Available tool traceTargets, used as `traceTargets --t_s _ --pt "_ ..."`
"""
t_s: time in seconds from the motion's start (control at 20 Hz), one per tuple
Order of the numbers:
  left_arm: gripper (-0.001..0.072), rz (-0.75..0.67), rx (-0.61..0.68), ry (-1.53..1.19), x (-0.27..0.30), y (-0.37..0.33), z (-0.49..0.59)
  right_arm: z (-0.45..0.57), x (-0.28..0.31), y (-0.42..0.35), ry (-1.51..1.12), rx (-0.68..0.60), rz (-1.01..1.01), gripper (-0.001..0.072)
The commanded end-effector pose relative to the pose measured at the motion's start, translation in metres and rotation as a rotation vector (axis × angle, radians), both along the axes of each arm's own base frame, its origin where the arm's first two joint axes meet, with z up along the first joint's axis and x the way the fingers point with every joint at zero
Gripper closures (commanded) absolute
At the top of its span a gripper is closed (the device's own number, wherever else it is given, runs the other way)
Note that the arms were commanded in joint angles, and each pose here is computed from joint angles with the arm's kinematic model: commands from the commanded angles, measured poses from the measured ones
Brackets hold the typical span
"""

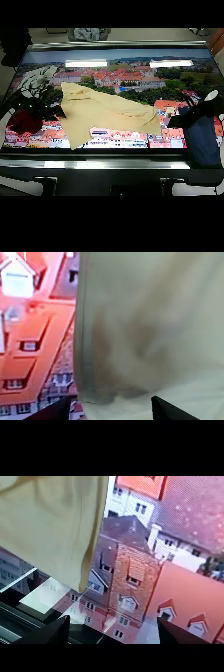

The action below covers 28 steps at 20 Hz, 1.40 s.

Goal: Fold the shirts.

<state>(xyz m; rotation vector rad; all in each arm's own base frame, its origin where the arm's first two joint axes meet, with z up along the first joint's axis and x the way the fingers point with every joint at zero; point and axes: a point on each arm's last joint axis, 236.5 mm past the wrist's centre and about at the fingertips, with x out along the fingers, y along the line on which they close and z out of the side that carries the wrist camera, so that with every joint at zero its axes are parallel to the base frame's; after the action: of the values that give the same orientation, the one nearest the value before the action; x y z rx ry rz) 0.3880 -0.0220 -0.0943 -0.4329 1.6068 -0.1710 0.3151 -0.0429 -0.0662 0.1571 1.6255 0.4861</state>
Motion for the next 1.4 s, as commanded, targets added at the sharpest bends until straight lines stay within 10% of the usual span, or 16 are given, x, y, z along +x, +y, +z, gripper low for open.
traceTargets --t_s 0.0,0.1,0.65,0.7,0.8,0.95,1.2,1.35 --pt "0.0428 -0.015 0.014 -0.004 0.003 -0.007 -0.012 -0.022 -0.026 0.012 0.075 0.026 -0.006 0.0066" --pt "0.0679 -0.017 0.013 -0.004 0.003 -0.007 -0.01 -0.03 -0.03 0.026 0.078 0.077 -0.04 0.0066" --pt "0.0678 -0.024 0.024 -0.11 0.011 -0.008 0.032 -0.05 -0.003 0.071 -0.013 0.159 -0.168 0.0127" --pt "0.0679 -0.026 0.023 -0.109 0.01 -0.008 0.033 -0.053 0.002 0.079 -0.037 0.142 -0.143 0.0193" --pt "0.068 -0.037 0.016 -0.084 0.003 -0.009 0.038 -0.052 0.014 0.084 -0.074 0.108 -0.121 0.0653" --pt "0.0681 -0.073 0.06 -0.183 0.013 0.001 0.079 -0.007 0.041 0.074 -0.202 0.085 -0.038 0.0664" --pt "0.0681 -0.027 0.163 -0.849 0.035 -0.003 0.349 0.241 0.099 0.022 -0.852 -0.261 0.114 0.0664" --pt "0.0682 -0.01 0.186 -1.418 -0.051 -0.029 0.564 0.483 0.043 0.002 -1.472 -0.598 0.035 0.0664"
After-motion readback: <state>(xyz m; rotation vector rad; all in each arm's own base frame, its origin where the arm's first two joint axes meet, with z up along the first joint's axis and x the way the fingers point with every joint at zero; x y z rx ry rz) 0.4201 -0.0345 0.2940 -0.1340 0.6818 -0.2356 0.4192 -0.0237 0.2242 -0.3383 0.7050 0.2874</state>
